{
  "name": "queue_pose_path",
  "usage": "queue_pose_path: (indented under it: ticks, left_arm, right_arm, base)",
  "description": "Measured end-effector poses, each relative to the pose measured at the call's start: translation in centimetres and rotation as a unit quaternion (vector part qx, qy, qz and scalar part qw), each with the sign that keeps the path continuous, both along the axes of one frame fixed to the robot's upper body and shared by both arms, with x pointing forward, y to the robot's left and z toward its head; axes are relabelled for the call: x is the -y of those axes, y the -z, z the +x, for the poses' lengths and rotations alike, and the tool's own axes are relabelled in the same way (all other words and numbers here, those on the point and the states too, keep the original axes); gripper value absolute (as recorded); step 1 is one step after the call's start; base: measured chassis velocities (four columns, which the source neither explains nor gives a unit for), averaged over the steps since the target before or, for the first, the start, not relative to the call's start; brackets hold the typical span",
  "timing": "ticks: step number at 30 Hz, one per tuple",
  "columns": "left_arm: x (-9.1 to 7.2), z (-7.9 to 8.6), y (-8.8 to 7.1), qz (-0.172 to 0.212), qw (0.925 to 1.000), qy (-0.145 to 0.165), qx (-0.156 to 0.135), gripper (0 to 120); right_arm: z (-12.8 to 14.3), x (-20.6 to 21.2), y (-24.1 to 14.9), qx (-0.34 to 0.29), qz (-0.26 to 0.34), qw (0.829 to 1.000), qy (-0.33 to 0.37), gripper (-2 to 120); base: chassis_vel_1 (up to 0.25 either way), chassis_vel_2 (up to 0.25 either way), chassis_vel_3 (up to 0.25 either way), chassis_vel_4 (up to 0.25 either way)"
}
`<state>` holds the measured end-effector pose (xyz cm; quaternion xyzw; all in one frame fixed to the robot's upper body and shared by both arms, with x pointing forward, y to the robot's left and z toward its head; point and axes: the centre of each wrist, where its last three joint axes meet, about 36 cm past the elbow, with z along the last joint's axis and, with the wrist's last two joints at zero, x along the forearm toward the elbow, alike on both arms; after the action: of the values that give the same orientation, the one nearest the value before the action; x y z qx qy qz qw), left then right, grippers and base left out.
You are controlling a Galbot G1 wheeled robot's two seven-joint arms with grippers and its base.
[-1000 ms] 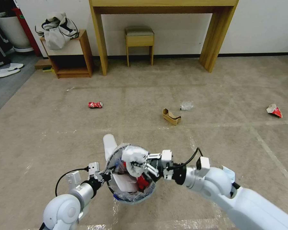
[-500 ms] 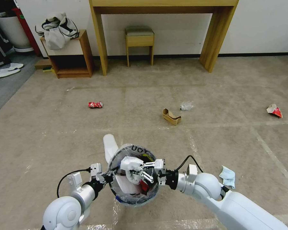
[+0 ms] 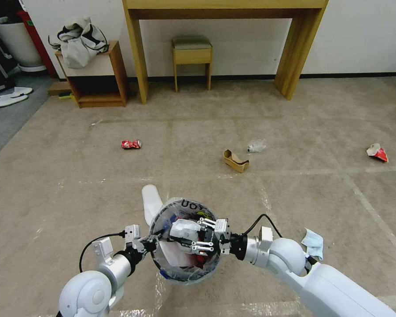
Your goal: Pick up the trash bin and place the garbage on the floor into it.
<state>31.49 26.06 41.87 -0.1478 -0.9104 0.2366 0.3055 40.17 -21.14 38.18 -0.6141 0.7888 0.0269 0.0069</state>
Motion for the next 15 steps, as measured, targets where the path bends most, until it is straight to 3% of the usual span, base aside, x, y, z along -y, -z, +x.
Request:
queue_pose_path:
  ticks: [7,15]
  left_arm:
    - [-0.1,0.2,0.1,-0.001,1.0000,-0.003,-0.001,0]
    - [0.0,0.3,0.4,-0.004,1.0000,-0.008,-0.003,0]
  right_arm:
    - [0.0,0.2,-0.5,0.001,0.005,1.000,0.001,96]
    - [0.1,0.5,-1.4,0.007,0.012,1.000,0.003,100]
  base:
    - [0.000,0.000,0.000,0.000]
    - [0.000,0.000,0.000,0.000]
